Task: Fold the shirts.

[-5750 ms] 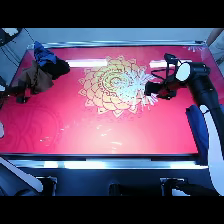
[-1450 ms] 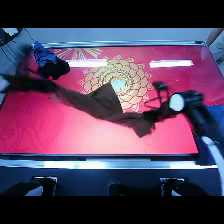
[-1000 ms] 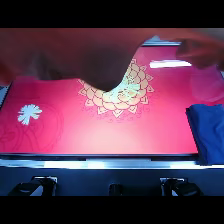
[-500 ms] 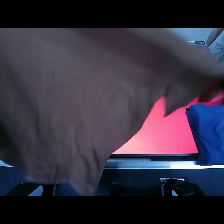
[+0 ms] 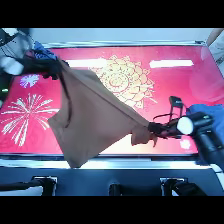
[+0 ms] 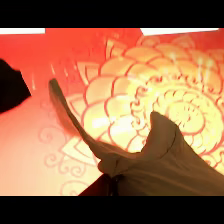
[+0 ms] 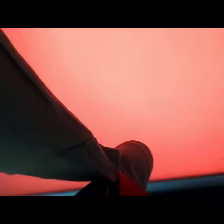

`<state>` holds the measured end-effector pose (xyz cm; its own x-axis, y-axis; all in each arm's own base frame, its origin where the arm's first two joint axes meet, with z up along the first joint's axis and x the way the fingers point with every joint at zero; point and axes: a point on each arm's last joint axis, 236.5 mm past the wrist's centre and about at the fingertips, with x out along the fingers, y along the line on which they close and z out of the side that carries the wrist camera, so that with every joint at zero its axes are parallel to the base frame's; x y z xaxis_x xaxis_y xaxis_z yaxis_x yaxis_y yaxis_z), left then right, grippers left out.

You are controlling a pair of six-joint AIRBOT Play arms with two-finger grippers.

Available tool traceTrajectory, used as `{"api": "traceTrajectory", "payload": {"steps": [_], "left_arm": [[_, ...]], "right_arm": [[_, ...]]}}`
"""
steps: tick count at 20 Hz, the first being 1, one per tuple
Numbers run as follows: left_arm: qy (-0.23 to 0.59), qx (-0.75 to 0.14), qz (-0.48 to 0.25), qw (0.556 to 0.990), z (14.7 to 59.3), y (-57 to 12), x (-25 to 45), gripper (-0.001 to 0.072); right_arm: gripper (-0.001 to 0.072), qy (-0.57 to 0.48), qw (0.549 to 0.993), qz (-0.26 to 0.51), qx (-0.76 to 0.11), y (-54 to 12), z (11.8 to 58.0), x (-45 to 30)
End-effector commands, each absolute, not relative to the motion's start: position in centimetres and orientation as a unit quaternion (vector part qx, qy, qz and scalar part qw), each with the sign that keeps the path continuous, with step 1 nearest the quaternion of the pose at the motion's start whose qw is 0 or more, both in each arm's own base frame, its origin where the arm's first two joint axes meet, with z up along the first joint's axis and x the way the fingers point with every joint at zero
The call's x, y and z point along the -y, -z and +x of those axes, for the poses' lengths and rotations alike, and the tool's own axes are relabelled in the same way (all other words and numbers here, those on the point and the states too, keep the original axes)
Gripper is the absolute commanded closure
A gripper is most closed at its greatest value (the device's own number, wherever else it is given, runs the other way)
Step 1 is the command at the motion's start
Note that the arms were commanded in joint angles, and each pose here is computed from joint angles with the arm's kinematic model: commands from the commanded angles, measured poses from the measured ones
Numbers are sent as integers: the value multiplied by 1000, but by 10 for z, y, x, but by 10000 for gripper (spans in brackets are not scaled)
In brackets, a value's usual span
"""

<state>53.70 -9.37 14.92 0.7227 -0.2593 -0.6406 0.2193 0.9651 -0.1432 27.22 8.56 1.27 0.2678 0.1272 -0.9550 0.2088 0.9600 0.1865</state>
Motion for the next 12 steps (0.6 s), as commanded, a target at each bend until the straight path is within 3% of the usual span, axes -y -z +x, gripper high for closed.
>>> {"api": "traceTrajectory", "payload": {"steps": [1,3,4,5,6,7,9,10,12], "left_arm": [[164,-452,-39,876,533,-48,134,682],[181,-490,-31,852,517,-28,150,674],[186,-501,-28,845,511,-25,153,570],[187,-509,-25,840,506,-26,152,373],[184,-526,-16,830,498,-28,143,158],[177,-553,-1,814,487,-30,128,37],[144,-620,9,771,455,-38,85,19],[115,-634,-22,764,446,-43,65,19],[71,-654,-81,749,425,-42,36,19]], "right_arm": [[668,61,802,237,-545,39,309,-95],[668,85,784,298,-538,49,320,-104],[643,82,784,313,-530,49,326,-108],[474,78,785,320,-525,44,329,-111],[205,70,793,316,-517,32,334,-111],[59,52,812,288,-505,14,341,-109],[81,26,856,185,-482,-40,356,-89],[81,36,867,158,-472,-66,364,-70],[81,69,892,162,-417,-118,387,-20]]}}
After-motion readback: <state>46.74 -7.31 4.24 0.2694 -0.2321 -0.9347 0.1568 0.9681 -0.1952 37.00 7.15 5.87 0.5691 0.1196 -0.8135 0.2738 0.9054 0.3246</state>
